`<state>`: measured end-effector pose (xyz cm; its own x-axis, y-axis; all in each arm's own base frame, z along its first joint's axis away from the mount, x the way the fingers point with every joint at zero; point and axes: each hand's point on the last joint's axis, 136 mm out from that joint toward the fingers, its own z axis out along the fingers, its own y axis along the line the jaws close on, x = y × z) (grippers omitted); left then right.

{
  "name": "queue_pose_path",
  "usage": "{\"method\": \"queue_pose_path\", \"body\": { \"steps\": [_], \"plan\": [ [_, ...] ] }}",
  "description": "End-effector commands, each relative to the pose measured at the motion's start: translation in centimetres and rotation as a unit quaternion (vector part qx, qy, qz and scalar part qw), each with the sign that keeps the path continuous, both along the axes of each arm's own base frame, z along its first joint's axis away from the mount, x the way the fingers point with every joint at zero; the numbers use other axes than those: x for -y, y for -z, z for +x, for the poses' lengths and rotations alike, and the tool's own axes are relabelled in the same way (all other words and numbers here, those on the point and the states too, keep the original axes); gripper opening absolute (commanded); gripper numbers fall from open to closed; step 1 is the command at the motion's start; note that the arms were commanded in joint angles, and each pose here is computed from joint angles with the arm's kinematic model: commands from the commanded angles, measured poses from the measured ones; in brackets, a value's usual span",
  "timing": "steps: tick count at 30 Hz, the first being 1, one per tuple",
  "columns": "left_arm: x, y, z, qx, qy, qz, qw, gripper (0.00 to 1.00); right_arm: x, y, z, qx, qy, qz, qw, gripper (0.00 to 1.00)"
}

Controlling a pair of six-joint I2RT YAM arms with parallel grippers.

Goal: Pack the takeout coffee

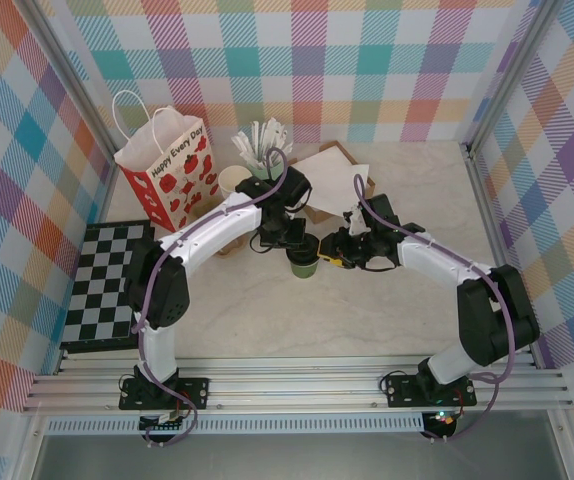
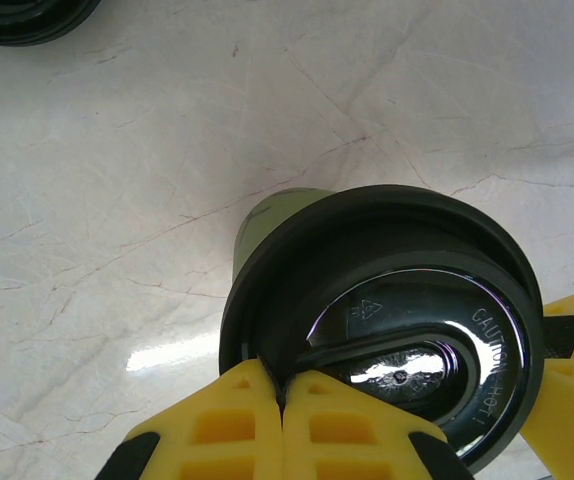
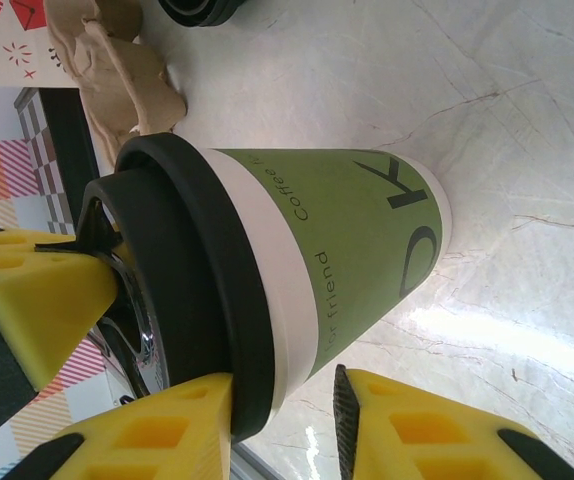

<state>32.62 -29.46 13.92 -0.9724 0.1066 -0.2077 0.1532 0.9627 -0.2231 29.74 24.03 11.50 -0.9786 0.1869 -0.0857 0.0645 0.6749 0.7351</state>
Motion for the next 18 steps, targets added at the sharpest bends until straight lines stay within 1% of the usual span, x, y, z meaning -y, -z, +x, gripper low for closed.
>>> {"method": "queue_pose_path", "body": {
  "steps": [1, 5, 9, 11, 14, 16, 18],
  "plan": [
    [0.7, 2.1, -1.5, -0.043, 0.024, 0.004, 0.999, 0.00, 4.1, 6.7, -3.2, -0.095, 0.033, -0.121, 0.987, 0.33],
    [0.8, 2.9, -1.6, -0.055, 0.028, 0.011, 0.998, 0.00, 4.9, 7.3, -3.3, -0.105, 0.044, -0.145, 0.983, 0.31],
    [0.4, 2.9, -1.4, -0.049, 0.029, 0.024, 0.998, 0.00, 5.7, 7.1, -3.0, -0.094, 0.058, -0.167, 0.980, 0.26],
    [0.2, 3.2, -1.4, -0.049, 0.028, 0.032, 0.998, 0.00, 6.0, 7.3, -3.1, -0.096, 0.053, -0.177, 0.978, 0.26],
    [-0.1, 4.4, -1.7, -0.062, 0.033, 0.044, 0.997, 0.00, 6.2, 8.7, -3.5, -0.110, 0.047, -0.190, 0.974, 0.27],
    [-0.5, 5.1, -1.9, -0.070, 0.038, 0.059, 0.995, 0.00, 5.9, 8.8, -3.8, -0.116, 0.046, -0.180, 0.976, 0.28],
    [-1.0, 4.8, -1.6, -0.060, 0.048, 0.073, 0.994, 0.00, 4.7, 6.7, -3.1, -0.088, 0.045, -0.136, 0.986, 0.33]
  ]
}}
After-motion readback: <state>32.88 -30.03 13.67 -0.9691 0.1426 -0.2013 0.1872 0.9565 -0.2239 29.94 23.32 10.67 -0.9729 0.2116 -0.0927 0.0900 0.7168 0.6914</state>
